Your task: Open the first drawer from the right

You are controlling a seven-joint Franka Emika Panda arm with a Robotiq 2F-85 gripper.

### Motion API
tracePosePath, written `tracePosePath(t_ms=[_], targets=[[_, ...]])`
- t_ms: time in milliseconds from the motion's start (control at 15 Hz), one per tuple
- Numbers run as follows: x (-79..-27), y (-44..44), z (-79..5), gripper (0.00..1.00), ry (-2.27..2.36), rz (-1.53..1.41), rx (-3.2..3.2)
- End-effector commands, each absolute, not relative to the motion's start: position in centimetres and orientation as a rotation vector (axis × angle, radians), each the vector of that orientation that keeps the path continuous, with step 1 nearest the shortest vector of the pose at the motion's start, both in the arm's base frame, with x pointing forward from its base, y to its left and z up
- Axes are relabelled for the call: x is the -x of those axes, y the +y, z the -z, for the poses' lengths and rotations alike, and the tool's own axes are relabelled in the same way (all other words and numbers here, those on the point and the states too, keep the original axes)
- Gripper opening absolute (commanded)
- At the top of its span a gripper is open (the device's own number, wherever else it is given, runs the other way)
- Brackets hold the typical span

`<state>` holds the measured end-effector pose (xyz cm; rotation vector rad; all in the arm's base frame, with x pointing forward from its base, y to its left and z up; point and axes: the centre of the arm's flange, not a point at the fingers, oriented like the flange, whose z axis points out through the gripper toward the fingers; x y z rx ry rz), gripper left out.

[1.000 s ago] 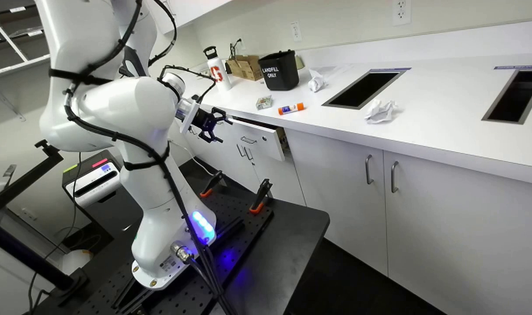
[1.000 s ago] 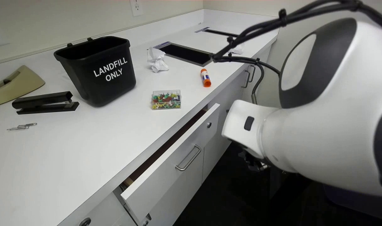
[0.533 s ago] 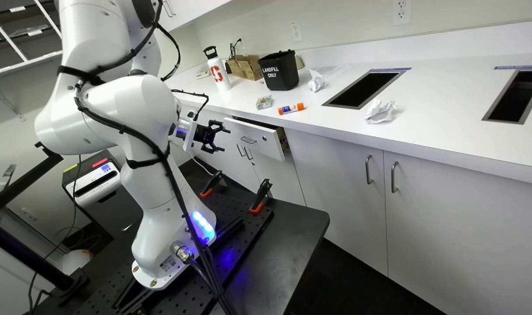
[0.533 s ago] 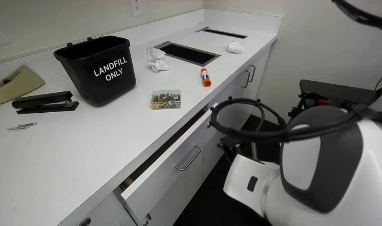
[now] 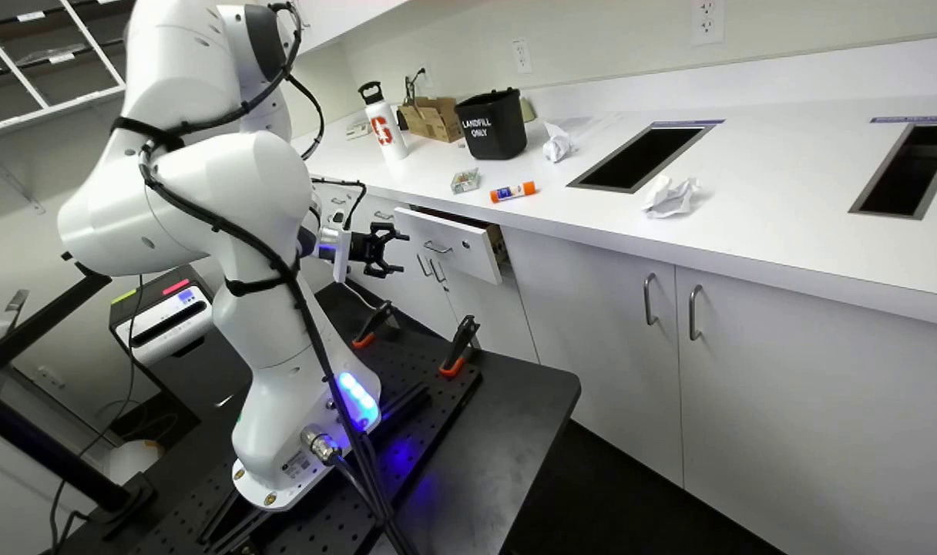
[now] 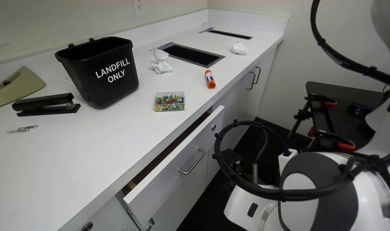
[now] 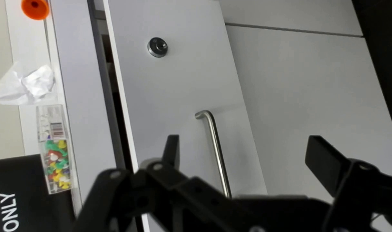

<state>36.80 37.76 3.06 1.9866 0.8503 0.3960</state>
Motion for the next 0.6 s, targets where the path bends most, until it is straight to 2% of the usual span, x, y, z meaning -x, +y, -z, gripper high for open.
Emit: tracePosePath(t_ms=[0, 533], targets=[[-36.8, 37.8, -3.1, 1.00, 0.850, -0.396, -1.987], [-38.1, 38.8, 1.2, 1.00, 0.809, -0.431, -1.745]])
